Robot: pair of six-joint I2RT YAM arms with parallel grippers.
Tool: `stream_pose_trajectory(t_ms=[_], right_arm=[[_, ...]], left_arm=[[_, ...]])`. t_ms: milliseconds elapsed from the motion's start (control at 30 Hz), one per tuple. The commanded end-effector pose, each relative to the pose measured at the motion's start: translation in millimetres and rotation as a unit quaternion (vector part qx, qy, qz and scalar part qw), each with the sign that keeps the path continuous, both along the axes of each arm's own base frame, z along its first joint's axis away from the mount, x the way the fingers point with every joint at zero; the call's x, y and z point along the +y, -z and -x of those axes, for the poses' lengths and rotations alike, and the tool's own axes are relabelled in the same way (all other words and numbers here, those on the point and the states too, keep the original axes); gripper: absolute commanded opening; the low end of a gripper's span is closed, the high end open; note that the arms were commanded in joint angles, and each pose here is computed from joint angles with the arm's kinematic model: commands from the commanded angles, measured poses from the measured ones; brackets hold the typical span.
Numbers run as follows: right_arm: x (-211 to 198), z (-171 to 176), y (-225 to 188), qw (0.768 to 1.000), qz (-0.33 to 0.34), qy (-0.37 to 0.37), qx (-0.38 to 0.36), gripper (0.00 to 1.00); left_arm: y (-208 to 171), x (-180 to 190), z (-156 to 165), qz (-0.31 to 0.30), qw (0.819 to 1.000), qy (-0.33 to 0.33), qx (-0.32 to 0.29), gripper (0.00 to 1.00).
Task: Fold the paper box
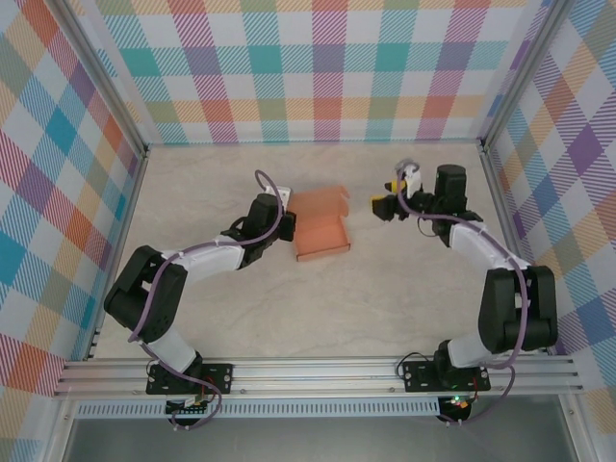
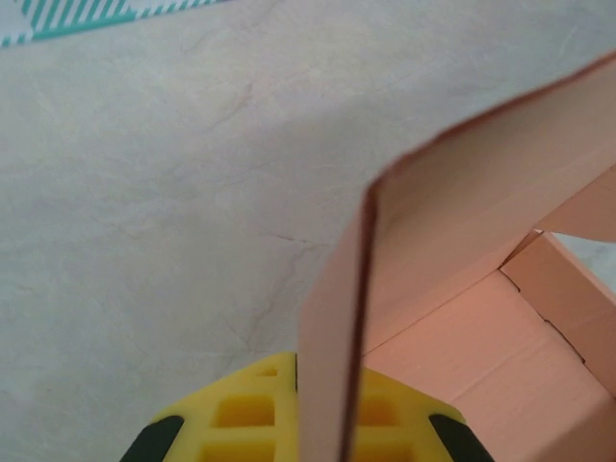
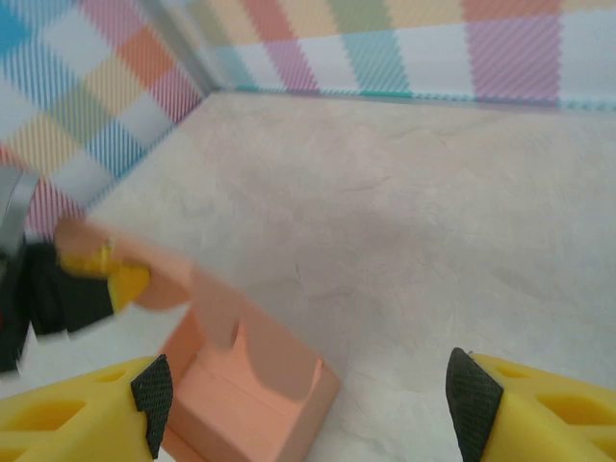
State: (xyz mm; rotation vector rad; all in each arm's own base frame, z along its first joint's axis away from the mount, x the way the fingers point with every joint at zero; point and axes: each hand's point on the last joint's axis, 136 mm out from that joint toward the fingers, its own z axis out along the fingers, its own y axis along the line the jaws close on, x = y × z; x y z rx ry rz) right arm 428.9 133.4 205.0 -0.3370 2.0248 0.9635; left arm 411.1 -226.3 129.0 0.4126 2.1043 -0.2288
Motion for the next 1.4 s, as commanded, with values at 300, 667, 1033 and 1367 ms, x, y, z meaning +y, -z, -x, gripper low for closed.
stream_pose_trajectory(t_ms=[300,667,1033,1367], right_arm=[[23.1,11.6,69.0,0.737,-0.251,0.164,0.605,0.83],[65.0,1.3,71.3,0.698,-0.231,0.158,0.659,0.75],[96.8,24.1,78.1,0.686,-0.216,0.165,0.675,0.62],[100.2,40.5,92.1,0.691,-0.192,0.175,0.675,0.56]], left_arm=[[-15.3,-17.6,-23.7,-0.006,0.995,0.078,-0.063,0.00],[-14.2,-19.3,-24.8,0.008,0.994,0.088,-0.063,0.00],[-19.0,-27.5,-27.2,0.108,0.992,0.056,-0.031,0.00],[-15.8,-29.4,-15.9,0.194,0.981,0.020,0.001,0.00]])
